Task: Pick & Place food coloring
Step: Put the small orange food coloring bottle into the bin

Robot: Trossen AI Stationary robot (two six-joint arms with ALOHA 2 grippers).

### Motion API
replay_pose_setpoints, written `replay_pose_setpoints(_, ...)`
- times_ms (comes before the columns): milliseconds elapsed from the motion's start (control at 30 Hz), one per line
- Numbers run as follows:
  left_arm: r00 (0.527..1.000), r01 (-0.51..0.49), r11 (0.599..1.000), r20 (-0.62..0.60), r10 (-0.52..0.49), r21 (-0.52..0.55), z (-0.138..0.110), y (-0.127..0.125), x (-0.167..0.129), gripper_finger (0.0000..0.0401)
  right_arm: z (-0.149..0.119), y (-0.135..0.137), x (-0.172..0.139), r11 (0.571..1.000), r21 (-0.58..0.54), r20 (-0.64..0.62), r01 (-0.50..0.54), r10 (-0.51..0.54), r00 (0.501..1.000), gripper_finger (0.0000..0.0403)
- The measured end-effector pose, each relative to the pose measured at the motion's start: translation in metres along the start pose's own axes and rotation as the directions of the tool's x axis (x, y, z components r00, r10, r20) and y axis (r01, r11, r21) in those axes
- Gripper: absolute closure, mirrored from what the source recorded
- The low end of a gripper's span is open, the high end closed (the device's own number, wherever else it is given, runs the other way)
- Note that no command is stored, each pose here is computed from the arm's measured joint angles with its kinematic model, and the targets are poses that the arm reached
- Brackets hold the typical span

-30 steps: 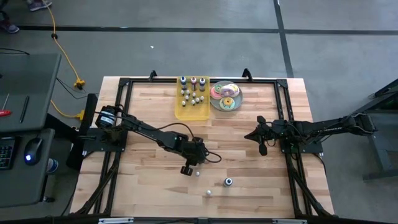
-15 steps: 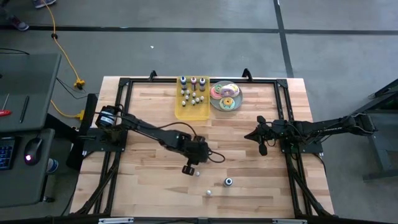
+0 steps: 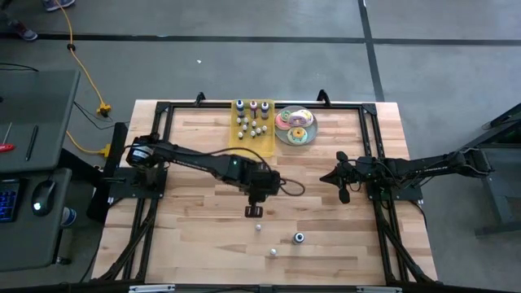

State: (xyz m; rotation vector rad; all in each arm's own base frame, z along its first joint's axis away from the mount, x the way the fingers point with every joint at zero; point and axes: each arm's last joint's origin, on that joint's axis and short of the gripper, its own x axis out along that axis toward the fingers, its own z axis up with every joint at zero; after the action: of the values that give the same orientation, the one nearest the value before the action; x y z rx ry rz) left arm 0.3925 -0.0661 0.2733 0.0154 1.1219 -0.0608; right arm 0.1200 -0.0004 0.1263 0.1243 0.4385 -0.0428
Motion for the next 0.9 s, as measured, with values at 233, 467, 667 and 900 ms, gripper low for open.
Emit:
replay_pose_setpoints(233,1.0,-0.013,0.983,0.008,0.015,-0.18,0.002,0.014,-0.034,0.0366,0.0,0.0,0.0,1.0,0.0,-0.003,0.0,0.0,1.0,0.0402)
replay_pose_setpoints(467,0.998,-0.025,0.958,0.047,0.04,-0.287,-0.003,0.035,-0.064,0.0366,0.0,0.0,0.0,1.0,0.0,-0.001,0.0,0.0,1.0,0.0402)
replay_pose_setpoints(667,0.988,-0.12,0.911,0.041,0.148,-0.395,-0.017,0.066,-0.096,0.0366,0.0,0.0,0.0,1.0,0.0,0.0,0.0,0.0,1.0,0.0402)
replay_pose_setpoints(900,0.964,-0.186,0.784,0.045,0.263,-0.593,-0.04,0.109,-0.109,0.0366,0.0,0.0,0.0,1.0,0.0,0.0,0.0,0.0,1.0,0.0402)
